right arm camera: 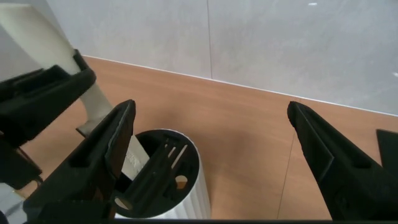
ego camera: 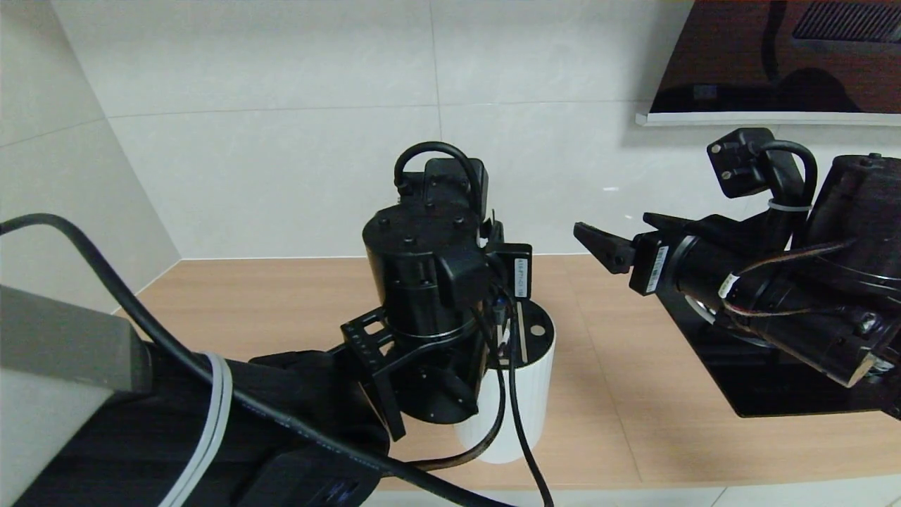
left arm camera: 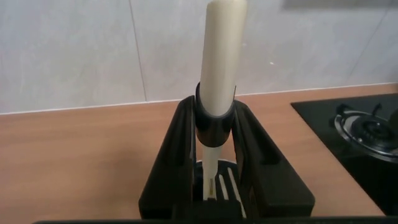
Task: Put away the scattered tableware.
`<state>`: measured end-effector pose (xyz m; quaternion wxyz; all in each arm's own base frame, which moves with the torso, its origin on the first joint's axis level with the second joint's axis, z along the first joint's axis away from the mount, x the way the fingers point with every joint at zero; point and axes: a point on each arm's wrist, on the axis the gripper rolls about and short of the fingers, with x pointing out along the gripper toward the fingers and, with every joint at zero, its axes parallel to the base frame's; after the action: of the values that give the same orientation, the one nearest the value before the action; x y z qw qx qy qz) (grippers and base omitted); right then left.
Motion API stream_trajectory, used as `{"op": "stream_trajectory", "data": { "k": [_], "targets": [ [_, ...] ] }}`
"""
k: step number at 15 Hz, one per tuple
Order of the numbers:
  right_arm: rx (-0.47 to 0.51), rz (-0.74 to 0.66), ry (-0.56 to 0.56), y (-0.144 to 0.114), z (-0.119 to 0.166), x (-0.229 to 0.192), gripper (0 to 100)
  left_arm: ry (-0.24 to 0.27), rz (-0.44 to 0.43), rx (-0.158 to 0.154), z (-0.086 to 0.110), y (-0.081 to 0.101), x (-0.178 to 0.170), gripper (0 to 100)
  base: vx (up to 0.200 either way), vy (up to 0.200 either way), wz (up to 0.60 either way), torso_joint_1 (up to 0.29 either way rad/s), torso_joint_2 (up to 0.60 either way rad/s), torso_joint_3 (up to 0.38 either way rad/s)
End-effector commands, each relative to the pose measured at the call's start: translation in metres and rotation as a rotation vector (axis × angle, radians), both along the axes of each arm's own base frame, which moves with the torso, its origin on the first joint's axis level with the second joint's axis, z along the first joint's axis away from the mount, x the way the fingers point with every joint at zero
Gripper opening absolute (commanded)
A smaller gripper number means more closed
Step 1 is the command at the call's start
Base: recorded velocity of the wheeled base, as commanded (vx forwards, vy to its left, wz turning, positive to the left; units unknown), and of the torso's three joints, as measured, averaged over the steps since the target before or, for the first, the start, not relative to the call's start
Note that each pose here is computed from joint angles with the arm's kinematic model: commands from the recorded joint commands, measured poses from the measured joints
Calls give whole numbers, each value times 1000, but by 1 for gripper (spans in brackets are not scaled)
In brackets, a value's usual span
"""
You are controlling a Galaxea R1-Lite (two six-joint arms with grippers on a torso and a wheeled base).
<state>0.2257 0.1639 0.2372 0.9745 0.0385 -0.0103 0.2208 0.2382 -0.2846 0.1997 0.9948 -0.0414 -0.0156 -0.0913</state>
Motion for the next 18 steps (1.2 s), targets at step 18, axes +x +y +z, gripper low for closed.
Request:
{"op": "stream_trajectory", "data": {
  "k": [18],
  "targets": [
    [-13, 0, 15, 3, -6, 4, 100, 69, 4, 37, -29, -4, -1, 0, 0, 0, 0, 0, 0, 0]
  ]
}}
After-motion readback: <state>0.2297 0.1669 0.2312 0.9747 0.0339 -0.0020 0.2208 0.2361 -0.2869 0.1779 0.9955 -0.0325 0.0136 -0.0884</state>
